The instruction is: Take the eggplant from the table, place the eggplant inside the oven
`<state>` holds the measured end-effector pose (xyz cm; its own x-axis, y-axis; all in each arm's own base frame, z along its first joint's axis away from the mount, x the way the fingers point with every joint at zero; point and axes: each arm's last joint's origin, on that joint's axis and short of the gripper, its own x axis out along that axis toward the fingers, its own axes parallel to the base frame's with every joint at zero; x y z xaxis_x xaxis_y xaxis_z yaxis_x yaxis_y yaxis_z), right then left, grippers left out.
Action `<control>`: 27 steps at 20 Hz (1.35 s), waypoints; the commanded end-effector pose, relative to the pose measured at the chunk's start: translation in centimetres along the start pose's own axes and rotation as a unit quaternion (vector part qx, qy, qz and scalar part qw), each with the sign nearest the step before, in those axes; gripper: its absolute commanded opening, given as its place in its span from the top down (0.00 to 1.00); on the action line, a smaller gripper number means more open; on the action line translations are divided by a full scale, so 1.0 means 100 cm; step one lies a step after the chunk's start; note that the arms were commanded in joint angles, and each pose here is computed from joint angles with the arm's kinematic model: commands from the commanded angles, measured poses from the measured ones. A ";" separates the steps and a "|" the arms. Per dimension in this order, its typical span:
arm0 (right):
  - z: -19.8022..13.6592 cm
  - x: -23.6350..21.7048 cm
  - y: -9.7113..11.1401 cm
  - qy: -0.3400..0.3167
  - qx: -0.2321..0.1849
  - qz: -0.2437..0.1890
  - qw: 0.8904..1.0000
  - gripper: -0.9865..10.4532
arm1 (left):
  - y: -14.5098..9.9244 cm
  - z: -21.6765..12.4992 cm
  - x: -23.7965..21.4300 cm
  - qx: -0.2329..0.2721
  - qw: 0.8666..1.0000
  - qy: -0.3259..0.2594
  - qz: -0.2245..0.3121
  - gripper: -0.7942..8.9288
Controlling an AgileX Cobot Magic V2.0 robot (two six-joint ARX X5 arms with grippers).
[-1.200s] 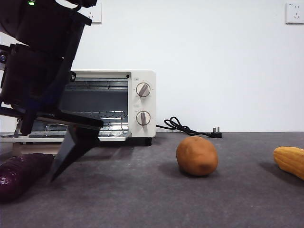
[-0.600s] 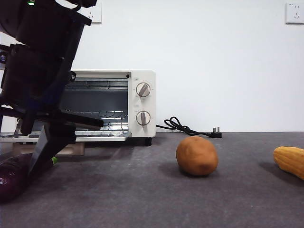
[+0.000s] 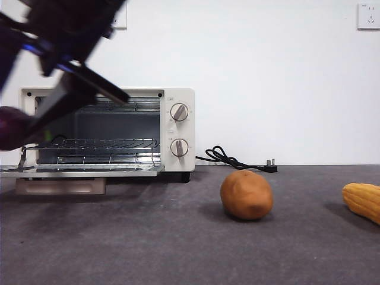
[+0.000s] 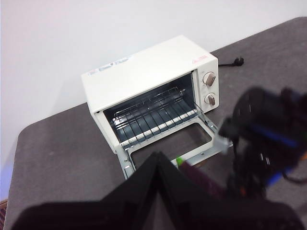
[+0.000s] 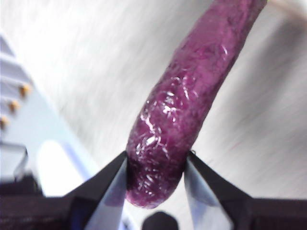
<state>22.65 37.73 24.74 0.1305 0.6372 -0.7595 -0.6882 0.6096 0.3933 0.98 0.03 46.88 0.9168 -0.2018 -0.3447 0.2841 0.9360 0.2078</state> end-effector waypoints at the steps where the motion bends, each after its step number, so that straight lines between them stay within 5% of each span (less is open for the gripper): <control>1: 0.011 -0.002 -0.023 -0.023 0.013 0.000 1.000 0.92 | 0.000 -0.001 0.001 0.006 1.000 0.002 -0.001 0.92; 13: 0.059 -0.034 -0.125 -0.168 0.115 0.042 0.978 0.92 | -0.001 0.000 0.005 -0.003 1.000 0.010 -0.002 0.92; 27: 0.104 0.005 -0.178 -0.225 0.136 0.034 0.964 0.92 | -0.002 0.002 0.021 0.002 0.998 0.054 -0.009 0.92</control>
<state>42.14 31.85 24.17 0.4409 0.7908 -0.4246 -0.5231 0.6108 0.5944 2.85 -0.66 46.42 0.8754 -0.1868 -0.4459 0.3050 0.9290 0.2096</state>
